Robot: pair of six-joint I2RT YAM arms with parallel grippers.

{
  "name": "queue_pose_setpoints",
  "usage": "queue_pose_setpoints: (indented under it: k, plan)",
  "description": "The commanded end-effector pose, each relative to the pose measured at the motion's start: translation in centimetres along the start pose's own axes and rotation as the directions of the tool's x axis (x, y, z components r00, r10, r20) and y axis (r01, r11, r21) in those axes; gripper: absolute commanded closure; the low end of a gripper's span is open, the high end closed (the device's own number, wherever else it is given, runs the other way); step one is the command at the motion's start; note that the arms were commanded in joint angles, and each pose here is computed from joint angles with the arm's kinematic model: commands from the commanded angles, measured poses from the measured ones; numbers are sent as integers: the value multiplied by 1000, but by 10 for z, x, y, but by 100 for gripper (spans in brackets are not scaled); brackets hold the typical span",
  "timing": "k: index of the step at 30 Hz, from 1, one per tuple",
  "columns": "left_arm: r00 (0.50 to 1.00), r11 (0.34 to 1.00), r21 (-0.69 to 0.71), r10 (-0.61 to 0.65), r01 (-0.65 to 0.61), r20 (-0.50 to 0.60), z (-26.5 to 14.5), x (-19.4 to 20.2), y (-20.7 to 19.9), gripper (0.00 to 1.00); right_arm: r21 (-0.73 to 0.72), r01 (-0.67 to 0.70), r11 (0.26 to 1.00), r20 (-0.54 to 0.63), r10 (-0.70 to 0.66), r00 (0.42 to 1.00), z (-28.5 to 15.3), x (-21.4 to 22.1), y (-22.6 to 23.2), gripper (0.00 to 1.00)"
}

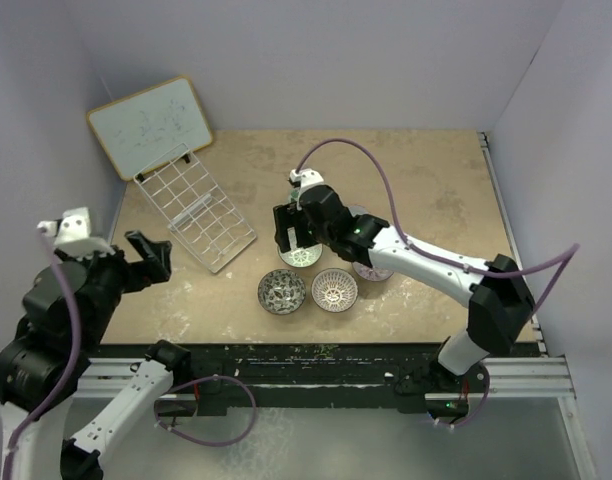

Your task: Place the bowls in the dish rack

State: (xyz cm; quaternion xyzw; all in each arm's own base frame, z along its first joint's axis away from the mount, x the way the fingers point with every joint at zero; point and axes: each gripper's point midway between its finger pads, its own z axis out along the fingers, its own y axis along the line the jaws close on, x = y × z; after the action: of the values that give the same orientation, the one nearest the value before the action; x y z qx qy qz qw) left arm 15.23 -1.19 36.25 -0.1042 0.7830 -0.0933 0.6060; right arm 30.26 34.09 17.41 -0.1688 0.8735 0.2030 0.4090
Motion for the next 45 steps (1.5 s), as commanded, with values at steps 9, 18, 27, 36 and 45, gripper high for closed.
queue_pose_setpoints:
  k: [9,18,27,36,45]
  plan:
    - [996,999,-43,-3,7,86,-52,-10,31,1,84,-24,996,-76,30,997,50,16,21,30]
    - [996,999,-36,12,-9,85,-59,-9,33,1,201,-13,979,-120,38,992,72,42,8,35]
    - [995,999,-35,8,-5,102,-64,-9,36,1,286,47,957,-135,-9,991,87,57,1,44]
    - [994,999,-43,7,-3,107,-66,-8,39,1,361,93,928,-144,-43,989,91,60,-14,60]
    - [994,999,-51,9,-4,106,-66,-7,41,1,356,104,929,-145,-55,988,98,59,-12,100]
